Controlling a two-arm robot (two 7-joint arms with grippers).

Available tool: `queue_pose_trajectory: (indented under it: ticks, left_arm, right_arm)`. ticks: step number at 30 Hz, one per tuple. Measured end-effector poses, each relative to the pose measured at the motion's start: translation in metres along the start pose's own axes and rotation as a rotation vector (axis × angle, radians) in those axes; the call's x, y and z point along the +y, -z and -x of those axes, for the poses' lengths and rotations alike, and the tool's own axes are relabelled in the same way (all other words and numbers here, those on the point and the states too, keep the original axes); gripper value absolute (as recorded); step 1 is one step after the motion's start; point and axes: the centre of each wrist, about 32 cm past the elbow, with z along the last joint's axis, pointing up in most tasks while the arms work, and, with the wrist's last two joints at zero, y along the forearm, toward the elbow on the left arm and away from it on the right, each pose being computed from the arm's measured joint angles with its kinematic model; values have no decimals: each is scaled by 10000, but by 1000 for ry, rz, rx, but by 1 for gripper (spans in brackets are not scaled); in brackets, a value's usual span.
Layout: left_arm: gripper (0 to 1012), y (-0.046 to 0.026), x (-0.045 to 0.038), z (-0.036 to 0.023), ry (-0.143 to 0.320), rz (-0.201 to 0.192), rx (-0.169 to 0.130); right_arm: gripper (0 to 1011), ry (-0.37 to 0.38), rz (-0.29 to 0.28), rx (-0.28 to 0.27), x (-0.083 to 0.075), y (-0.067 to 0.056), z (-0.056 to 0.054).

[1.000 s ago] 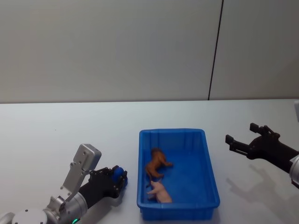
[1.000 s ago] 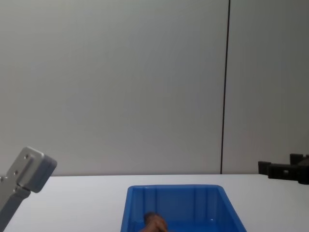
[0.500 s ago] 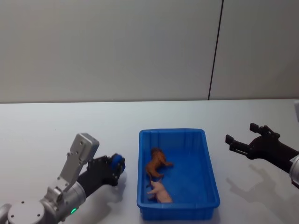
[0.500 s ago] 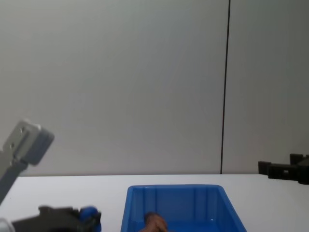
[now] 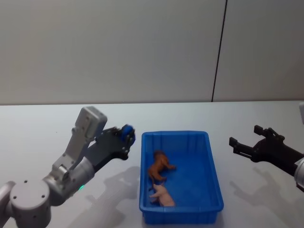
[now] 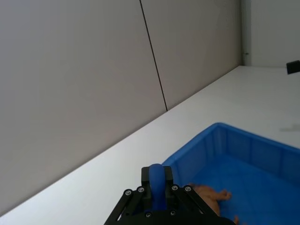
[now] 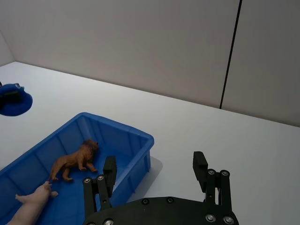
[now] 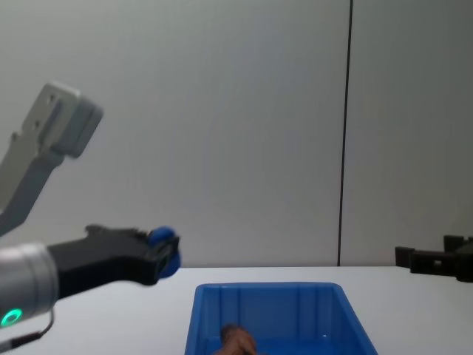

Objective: Pick up the two dolls from the table and place them into the box.

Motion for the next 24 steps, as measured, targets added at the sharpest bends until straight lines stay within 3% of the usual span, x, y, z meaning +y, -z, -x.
queue_pose_trajectory:
  ticks: [5, 12, 18, 24]
  left_arm:
    - [147, -118, -115, 51, 34, 35, -9]
    - [147, -192, -260, 140, 79, 60, -6]
    - [182, -187, -344, 208, 108, 62, 9]
    - [363, -163, -420, 283, 136, 64, 31]
  right_arm:
    - [1001, 0, 0, 0, 0, 0, 0]
    - [1001, 0, 0, 0, 0, 0, 0]
    - [1001, 0, 0, 0, 0, 0, 0]
    - [1001, 0, 0, 0, 0, 0, 0]
